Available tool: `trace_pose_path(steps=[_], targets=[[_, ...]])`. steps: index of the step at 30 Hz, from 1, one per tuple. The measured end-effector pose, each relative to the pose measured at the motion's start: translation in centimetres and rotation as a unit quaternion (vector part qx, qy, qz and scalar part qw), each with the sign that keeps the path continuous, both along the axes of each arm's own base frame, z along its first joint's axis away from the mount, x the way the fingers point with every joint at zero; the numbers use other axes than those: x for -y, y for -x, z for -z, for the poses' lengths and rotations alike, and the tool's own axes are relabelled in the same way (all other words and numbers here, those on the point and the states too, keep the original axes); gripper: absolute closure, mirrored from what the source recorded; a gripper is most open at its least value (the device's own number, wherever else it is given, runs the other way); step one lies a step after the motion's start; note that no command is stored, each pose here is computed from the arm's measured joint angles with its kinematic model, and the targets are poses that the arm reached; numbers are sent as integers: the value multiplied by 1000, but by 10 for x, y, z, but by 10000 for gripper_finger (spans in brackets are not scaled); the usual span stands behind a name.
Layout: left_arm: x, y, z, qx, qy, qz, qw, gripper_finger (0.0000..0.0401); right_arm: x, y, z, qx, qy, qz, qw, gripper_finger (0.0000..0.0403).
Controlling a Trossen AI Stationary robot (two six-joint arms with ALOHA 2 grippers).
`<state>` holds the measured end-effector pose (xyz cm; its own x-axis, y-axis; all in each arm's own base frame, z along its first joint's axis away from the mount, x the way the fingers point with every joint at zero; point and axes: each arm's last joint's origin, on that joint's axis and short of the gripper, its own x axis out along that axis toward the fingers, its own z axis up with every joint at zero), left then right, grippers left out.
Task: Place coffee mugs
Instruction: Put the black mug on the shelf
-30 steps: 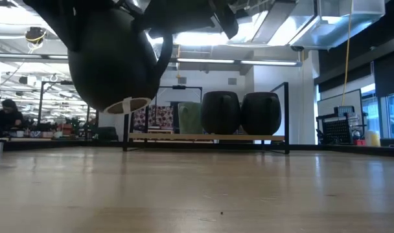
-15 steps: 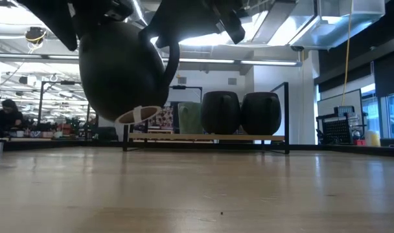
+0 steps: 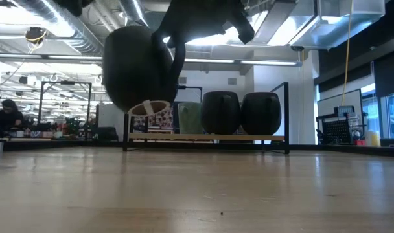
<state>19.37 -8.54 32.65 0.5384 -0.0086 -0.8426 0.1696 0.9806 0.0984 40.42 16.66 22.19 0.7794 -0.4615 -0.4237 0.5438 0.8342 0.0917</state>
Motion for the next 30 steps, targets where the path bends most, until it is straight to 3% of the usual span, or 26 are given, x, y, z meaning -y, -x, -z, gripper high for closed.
trace_pose_path(steps=[6,14,22,30], targets=[[-10,20,-17,43,57,-60,996,301,27,-8,-2,36,6,89,995,355],[-13,25,-21,61,63,-85,993,301,84,-20,-5,82,31,227,970,355],[-11,19,-23,83,72,-87,990,301,120,-28,-1,86,29,271,958,355],[-10,18,-24,92,76,-87,989,301,139,-37,27,81,17,302,950,355]])
